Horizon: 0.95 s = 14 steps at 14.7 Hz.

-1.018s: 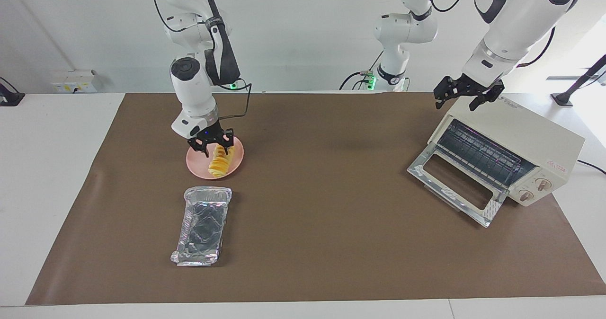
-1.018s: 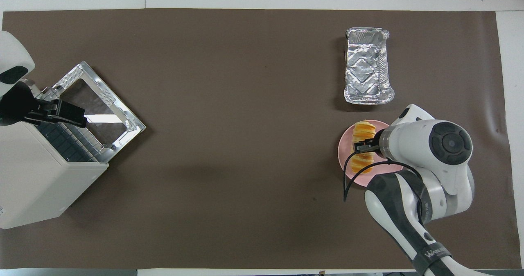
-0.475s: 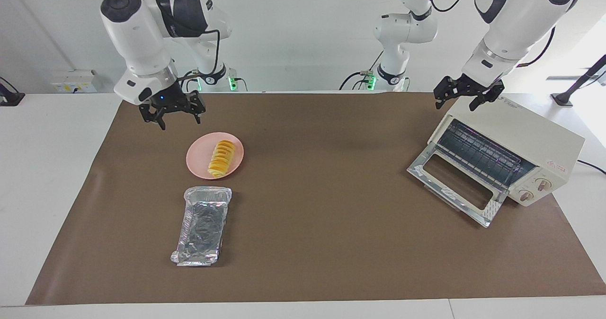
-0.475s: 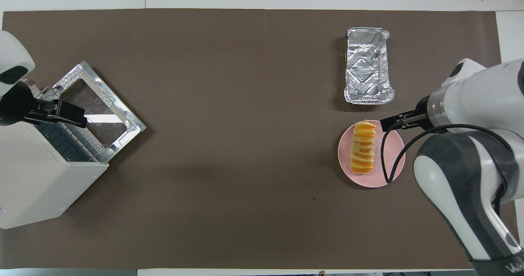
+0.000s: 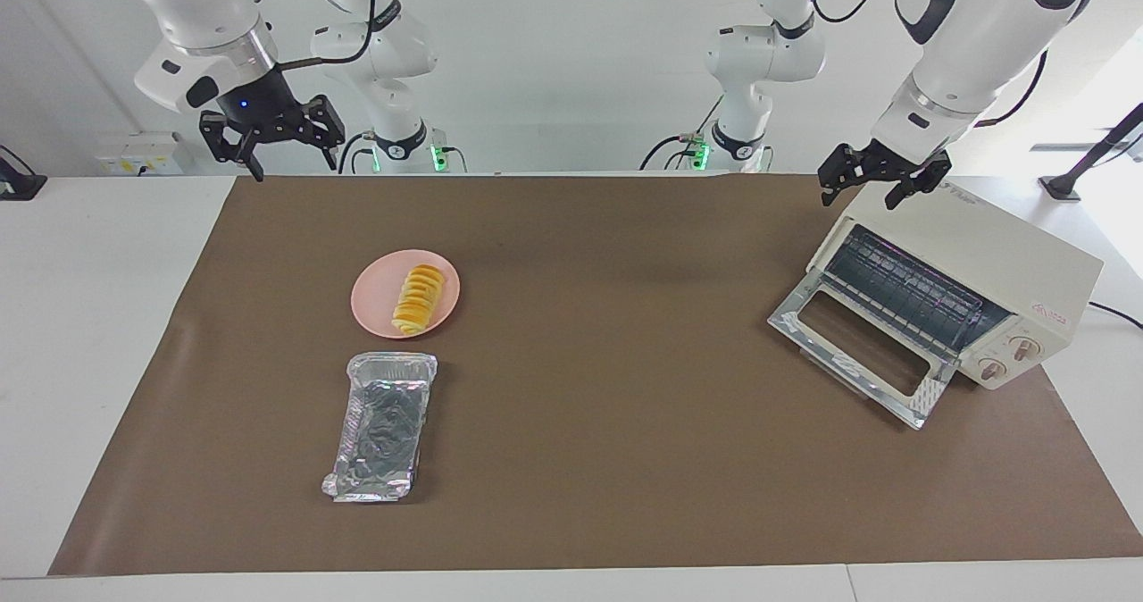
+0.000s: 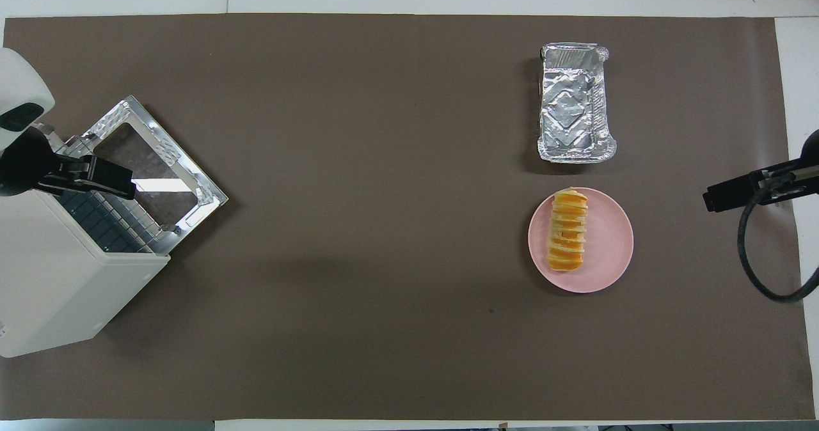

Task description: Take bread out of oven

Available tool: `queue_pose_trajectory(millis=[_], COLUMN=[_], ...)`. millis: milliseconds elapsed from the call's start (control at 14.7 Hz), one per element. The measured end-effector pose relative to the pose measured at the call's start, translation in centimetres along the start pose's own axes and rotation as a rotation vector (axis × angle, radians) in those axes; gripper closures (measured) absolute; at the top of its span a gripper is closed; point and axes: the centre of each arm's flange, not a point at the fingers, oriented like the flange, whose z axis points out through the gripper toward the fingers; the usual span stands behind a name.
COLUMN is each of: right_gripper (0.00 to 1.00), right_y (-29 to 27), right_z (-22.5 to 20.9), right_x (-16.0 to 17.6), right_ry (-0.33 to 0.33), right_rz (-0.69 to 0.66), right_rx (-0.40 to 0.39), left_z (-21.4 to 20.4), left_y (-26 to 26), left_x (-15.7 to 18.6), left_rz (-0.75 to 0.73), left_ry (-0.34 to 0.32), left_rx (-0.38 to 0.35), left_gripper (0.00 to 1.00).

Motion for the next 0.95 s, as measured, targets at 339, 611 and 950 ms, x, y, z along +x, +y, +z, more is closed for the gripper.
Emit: queue_pose_trajectory(millis=[339, 611, 950], right_gripper=[0.00, 0.00, 0.00], right_y=[-0.4, 0.8, 1.9], right_z=[0.7, 1.1, 1.1], right_x=[0.6, 0.7, 0.5], right_ry=[-0.025, -0.032, -0.031], right_rz=[-0.009, 0.014, 0.034], right_rx=[0.001, 0.004, 0.006], left_z=[0.0, 0.0, 0.0], left_y=[0.0, 0.0, 0.0], left_x=[0.0, 0.0, 0.0], left_rz=[0.000, 0.000, 0.000], left_ry=[0.000, 0.000, 0.000], left_rx=[0.000, 0.000, 0.000], left_gripper=[0.00, 0.00, 0.00])
